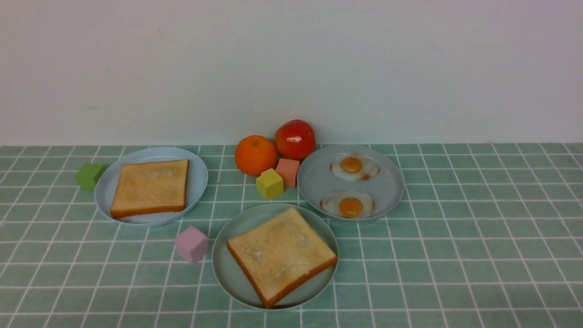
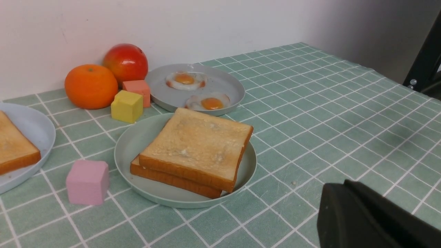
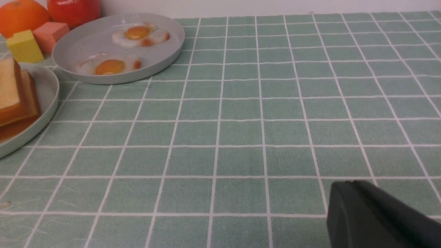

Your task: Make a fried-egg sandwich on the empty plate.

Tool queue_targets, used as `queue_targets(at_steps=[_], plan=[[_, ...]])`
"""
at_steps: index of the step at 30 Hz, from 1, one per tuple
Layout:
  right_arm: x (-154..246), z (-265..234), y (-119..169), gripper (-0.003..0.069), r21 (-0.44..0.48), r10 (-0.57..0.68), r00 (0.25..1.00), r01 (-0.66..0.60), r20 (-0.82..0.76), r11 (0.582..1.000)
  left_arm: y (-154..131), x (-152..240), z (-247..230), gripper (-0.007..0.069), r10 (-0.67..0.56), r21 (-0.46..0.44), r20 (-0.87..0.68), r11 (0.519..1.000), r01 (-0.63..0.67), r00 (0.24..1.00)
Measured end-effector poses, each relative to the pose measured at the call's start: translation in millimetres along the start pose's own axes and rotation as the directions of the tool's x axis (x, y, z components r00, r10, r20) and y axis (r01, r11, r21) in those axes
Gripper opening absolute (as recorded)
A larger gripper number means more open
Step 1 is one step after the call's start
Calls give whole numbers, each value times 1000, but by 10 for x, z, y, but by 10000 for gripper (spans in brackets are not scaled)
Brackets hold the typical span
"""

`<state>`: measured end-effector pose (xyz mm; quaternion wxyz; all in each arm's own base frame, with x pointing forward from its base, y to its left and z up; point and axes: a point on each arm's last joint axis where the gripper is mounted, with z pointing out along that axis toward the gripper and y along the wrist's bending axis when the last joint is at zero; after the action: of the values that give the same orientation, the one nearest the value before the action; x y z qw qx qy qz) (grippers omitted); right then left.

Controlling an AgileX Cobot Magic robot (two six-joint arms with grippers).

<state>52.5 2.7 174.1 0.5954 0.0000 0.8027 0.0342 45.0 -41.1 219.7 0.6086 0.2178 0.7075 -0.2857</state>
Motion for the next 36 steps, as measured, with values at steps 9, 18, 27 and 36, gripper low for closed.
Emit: queue_targets(at_steps=[9, 18, 27, 36], plan=[[1, 0, 0, -6, 0, 0, 1000, 0, -1, 1000, 48, -84, -5, -13, -3, -80, 99, 997, 11, 995], [-2, -1, 0, -5, 0, 0, 1000, 0, 0, 1000, 340, 111, -134, -13, -47, -537, 198, 831, 148, 979], [-1, -1, -2, -2, 3, 1, 1000, -1, -1, 1000, 419, 463, -167, -13, -275, -670, 60, 701, 243, 960], [-1, -1, -1, 3, 3, 2, 1000, -2, -1, 1000, 419, 463, -166, -13, -274, -670, 61, 702, 243, 960]])
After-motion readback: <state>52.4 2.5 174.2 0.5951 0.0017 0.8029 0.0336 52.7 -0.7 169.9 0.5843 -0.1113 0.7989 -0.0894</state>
